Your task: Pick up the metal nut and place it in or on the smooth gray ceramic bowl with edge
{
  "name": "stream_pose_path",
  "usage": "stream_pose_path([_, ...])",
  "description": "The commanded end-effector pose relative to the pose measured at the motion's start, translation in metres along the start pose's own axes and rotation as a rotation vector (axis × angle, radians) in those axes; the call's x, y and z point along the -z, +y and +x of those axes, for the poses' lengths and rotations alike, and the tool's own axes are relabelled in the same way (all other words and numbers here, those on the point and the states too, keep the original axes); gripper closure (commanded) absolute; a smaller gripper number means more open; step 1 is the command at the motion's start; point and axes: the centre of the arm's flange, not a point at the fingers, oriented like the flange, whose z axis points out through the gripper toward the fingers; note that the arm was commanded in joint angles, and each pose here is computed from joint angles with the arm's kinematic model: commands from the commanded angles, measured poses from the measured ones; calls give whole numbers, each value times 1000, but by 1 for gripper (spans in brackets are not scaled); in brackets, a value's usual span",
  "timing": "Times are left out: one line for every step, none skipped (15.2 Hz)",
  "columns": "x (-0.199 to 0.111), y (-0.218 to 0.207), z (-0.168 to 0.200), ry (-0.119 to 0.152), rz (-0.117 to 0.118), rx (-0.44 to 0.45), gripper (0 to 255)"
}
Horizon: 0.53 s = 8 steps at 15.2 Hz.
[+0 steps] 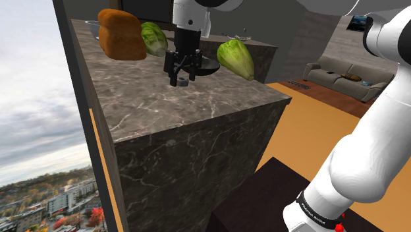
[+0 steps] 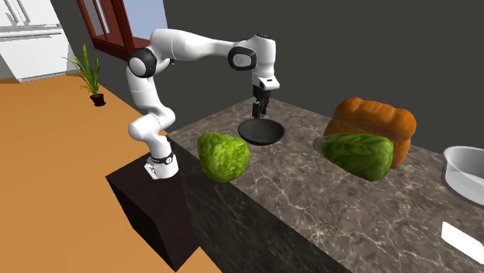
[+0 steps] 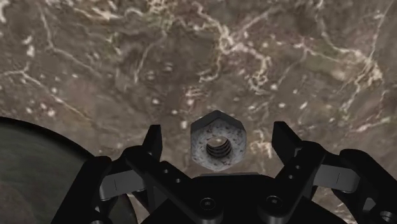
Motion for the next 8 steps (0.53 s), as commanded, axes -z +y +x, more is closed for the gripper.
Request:
stream_pose_path([-1, 0, 0, 0, 0, 0, 0])
stream_pose_path([-1, 0, 0, 0, 0, 0, 0])
stream_pose_path([-1, 0, 0, 0, 0, 0, 0])
stream_pose_path([-1, 0, 0, 0, 0, 0, 0])
stream_pose_path([-1, 0, 0, 0, 0, 0, 255])
stream_pose_path([-1, 0, 0, 0, 0, 0, 255])
stream_pose_path([-1, 0, 0, 0, 0, 0, 255])
stream_pose_path([-1, -1, 0, 0, 0, 0, 255])
